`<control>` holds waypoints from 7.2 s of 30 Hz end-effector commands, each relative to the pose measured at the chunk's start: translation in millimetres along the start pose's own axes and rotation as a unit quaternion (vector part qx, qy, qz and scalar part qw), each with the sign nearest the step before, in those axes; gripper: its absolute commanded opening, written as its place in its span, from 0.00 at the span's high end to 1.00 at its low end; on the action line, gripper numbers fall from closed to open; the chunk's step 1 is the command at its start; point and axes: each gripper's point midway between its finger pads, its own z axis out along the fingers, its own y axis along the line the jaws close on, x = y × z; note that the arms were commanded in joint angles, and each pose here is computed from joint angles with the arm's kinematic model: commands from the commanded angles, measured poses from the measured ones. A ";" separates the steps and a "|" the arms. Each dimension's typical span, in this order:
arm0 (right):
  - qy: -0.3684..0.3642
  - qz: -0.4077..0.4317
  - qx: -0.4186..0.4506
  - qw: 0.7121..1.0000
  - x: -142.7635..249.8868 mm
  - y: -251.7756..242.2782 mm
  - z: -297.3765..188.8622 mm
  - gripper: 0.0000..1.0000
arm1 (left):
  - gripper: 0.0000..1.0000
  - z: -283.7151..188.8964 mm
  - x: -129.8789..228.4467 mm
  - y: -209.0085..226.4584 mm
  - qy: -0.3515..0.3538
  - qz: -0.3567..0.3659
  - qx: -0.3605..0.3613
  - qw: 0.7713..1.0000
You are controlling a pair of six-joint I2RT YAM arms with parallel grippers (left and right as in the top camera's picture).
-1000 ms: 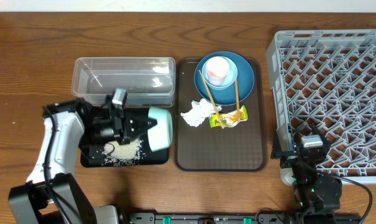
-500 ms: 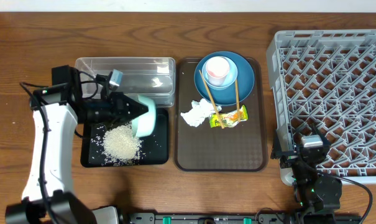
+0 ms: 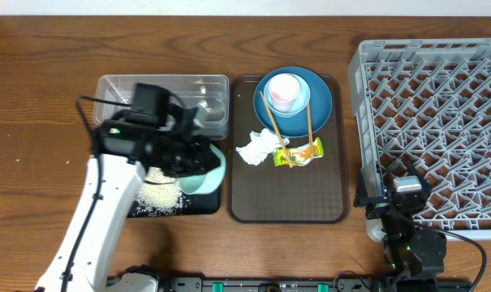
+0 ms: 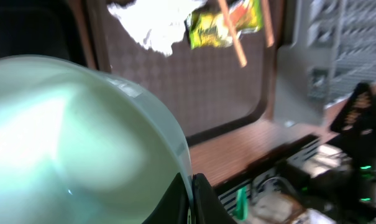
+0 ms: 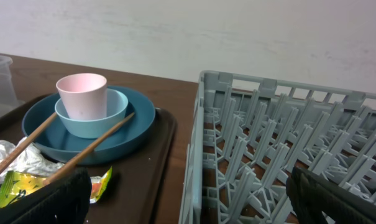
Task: Sort waste into correct bins and load items into the dishwasher rack
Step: 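Turn the bowl upright and carry it back toward the brown tray, then lower the empty bowl onto the brown tray and release it, then withdraw the left gripper to hover above the black tray, then move the right gripper over the chopsticks on the brown tray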
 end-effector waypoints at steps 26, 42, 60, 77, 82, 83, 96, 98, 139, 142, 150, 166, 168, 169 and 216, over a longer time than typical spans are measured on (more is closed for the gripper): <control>0.002 0.002 0.002 1.000 1.4 0.0 0.1 0.01 | 0.94 40.0 30.2 -32.6 -0.014 0.045 -0.139 0.989; 0.002 0.002 0.002 1.000 1.4 0.0 0.1 0.01 | 0.94 70.2 43.6 -33.5 0.019 0.064 -0.175 0.982; 0.002 0.002 0.002 1.000 1.4 -0.1 0.0 0.01 | 0.94 102.3 46.0 -27.0 0.051 0.068 -0.196 0.977; 0.002 0.002 0.002 1.000 1.3 0.0 0.0 0.01 | 0.94 113.3 50.3 -48.6 0.023 0.080 -0.185 0.979; 0.002 0.002 0.002 1.000 1.4 0.0 0.1 0.01 | 0.93 116.3 52.9 -54.3 0.013 0.095 -0.189 0.977; 0.002 0.002 0.002 1.000 1.4 0.0 0.1 0.01 | 0.93 117.0 53.4 -55.9 0.012 0.097 -0.187 0.977; 0.002 0.002 0.002 1.000 1.4 0.0 0.1 0.01 | 0.93 126.2 47.6 -56.8 -0.012 0.106 -0.194 0.975; 0.002 0.002 0.002 1.000 1.4 -0.1 0.0 0.01 | 0.93 132.1 48.7 -55.0 -0.009 0.108 -0.195 0.975; 0.002 0.002 0.002 1.000 1.4 -0.1 0.0 0.01 | 0.50 -84.7 -10.9 40.0 -0.262 -0.093 -0.243 0.929; 0.002 0.002 0.002 1.000 1.3 -0.2 0.0 0.01 | 0.48 -88.0 -10.5 49.6 -0.264 -0.098 -0.268 0.921; -0.006 0.001 0.006 1.000 -2.7 -1.6 0.0 0.01 | 0.35 -79.3 -12.4 54.8 -0.247 -0.101 -0.282 0.922; -0.047 -0.012 -0.118 0.992 -99.4 34.2 -24.1 0.01 | 0.20 -56.7 -15.9 66.8 -0.202 -0.108 -0.311 0.922; -0.029 -0.011 -0.120 0.992 -118.5 32.6 -23.5 0.01 | 0.18 -56.2 -16.0 67.1 -0.201 -0.109 -0.311 0.922; -0.014 -0.008 -0.121 0.992 -131.1 31.5 -20.9 0.01 | 0.16 -56.1 -16.0 67.1 -0.201 -0.109 -0.312 0.922; 0.361 0.015 -0.216 0.907 -37.7 162.9 83.0 0.62 | 0.06 -56.1 -16.0 67.1 -0.201 -0.109 -0.312 0.922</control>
